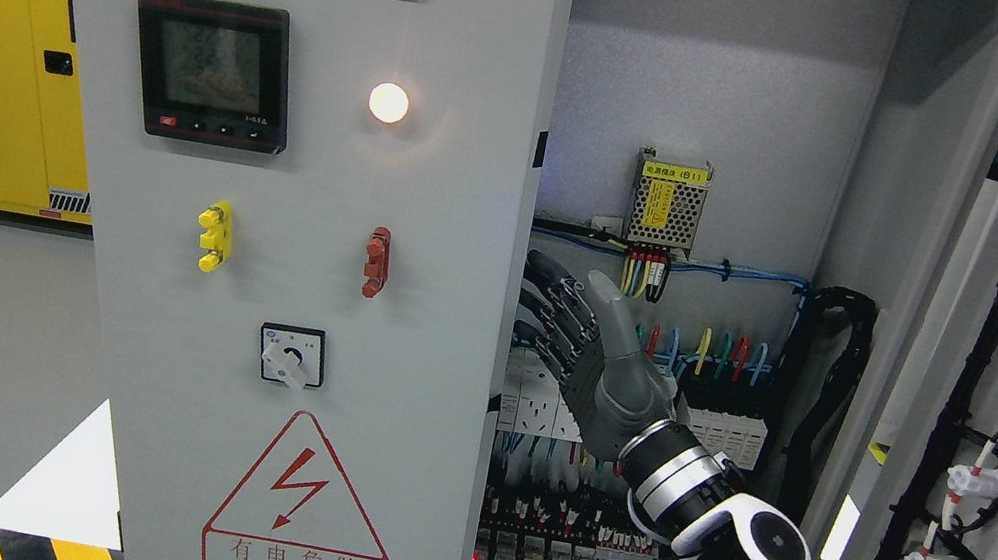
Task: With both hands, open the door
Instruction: 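Move the right hand to the inner edge of the closed lit door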
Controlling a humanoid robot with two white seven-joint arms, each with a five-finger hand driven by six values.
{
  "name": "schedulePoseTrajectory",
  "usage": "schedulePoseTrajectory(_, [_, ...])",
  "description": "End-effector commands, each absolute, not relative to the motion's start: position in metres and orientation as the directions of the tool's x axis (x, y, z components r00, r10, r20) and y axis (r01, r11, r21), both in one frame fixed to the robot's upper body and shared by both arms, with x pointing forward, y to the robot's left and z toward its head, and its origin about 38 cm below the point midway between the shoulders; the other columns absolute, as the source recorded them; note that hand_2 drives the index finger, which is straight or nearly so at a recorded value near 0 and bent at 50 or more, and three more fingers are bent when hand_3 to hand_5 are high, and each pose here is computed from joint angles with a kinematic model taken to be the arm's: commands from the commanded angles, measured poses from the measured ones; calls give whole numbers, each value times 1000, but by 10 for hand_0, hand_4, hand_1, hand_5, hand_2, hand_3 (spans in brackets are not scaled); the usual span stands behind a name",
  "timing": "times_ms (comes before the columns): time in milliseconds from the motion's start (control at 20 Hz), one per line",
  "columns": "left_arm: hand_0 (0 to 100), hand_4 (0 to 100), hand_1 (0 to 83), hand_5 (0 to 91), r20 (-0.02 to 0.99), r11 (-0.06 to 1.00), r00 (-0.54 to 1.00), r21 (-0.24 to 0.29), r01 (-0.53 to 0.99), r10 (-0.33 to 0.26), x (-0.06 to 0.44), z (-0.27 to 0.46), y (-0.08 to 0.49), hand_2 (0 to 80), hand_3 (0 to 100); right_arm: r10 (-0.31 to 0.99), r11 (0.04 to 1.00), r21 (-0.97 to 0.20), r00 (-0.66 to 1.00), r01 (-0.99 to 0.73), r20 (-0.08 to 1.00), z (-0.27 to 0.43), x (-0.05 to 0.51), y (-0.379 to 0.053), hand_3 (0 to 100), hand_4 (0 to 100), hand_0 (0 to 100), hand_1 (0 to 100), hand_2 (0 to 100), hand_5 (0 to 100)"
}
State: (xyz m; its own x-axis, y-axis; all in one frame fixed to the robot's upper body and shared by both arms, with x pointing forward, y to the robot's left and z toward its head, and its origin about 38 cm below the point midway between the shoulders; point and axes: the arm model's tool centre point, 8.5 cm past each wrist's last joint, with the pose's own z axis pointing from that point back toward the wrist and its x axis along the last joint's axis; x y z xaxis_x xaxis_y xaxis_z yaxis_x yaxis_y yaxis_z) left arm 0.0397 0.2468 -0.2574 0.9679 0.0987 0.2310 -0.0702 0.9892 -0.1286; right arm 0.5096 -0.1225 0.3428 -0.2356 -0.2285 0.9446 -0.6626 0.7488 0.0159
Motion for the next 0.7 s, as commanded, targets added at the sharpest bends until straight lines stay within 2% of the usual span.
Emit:
schedulePoseTrajectory(0, [0, 0, 0, 0, 222, 988, 970, -133, -73, 102, 38, -258, 243, 0, 8, -221, 757, 49, -185, -652, 957, 332, 524, -129, 0, 0, 215, 54, 0, 0])
schedulePoseTrajectory(300, [0, 0, 0, 0, 217, 989, 971, -133, -72, 99, 37, -258, 242, 0, 9, -212, 720, 52, -149, -692, 966, 337, 523, -124, 0, 0, 215, 49, 0, 0])
schedulePoseTrajectory(651, [0, 0, 0, 0, 213, 989, 972, -127, -71, 97, 38, -258, 241, 0, 9, -234, 735, 74, -150, -674, 961, 343, 529, -136, 0, 0, 216, 36, 0, 0])
